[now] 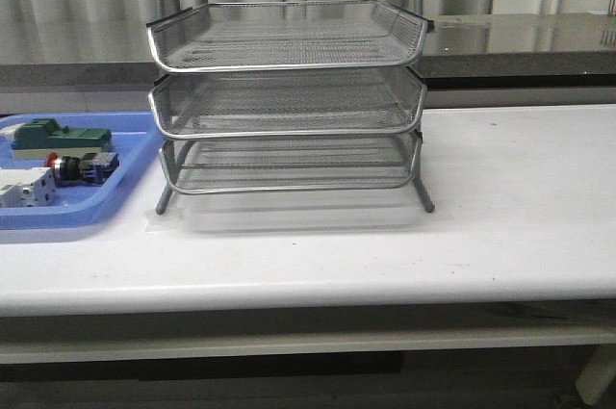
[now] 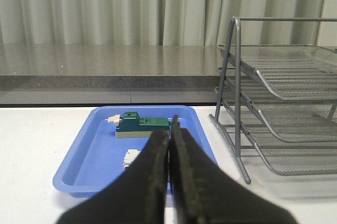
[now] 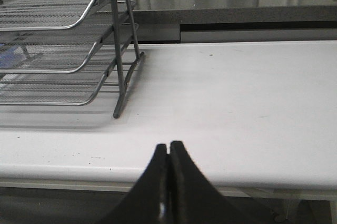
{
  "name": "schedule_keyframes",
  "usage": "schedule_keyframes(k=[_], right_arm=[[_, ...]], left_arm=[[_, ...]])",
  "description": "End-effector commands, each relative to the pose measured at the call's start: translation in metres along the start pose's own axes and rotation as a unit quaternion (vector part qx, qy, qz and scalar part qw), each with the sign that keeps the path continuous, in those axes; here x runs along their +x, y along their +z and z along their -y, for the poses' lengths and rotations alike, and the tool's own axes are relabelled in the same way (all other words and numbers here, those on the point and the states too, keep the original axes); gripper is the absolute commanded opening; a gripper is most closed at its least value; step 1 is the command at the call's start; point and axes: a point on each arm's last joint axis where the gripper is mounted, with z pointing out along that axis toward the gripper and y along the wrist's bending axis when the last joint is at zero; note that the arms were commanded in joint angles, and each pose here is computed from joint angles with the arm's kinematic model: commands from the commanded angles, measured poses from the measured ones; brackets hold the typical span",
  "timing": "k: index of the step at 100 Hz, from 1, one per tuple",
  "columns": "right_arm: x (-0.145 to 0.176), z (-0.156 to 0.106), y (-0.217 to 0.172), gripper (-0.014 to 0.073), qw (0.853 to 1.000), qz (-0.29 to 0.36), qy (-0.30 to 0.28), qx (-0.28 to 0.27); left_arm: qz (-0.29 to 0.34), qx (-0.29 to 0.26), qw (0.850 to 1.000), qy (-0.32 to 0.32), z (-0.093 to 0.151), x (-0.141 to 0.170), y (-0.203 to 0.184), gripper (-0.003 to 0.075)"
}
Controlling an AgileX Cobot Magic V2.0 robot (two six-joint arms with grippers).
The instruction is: Place button on rack with both arms
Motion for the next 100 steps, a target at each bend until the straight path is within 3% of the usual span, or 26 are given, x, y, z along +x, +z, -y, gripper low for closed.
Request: schedule_keyframes(k=[1, 43, 58, 88, 100], right_arm=[[-0.0143, -0.0003, -0.0029, -0.0066, 0.998, 0.06, -0.005, 0.001], [-0.0143, -0.0003, -0.0029, -0.0066, 0.998, 0.06, -0.005, 0.001], [-0.0149, 0.0003, -0.003, -0.0066, 0.995, 0.063, -0.082, 0.009], [-0.0154, 0.0002, -0.0031, -0.0066, 0.994, 0.066, -0.085, 0.009], [-0.0229, -0.0012, -0.0044, -0.0066, 0.991, 0.107, -0.084, 0.005]], left_arm=[[0.03, 0.006, 1.0, -0.004, 0.0006, 0.0071, -0.0017, 0.0004], [0.03, 0.006, 1.0, -0.004, 0.0006, 0.0071, -0.0017, 0.0004], [0.03, 0.006, 1.0, -0.004, 0.0006, 0.0071, -0.0017, 0.0004], [0.03, 0.006, 1.0, -0.004, 0.0006, 0.0071, -0.0017, 0.0004], [0.03, 0.006, 1.0, -0.004, 0.0006, 0.0071, -0.0017, 0.0004]])
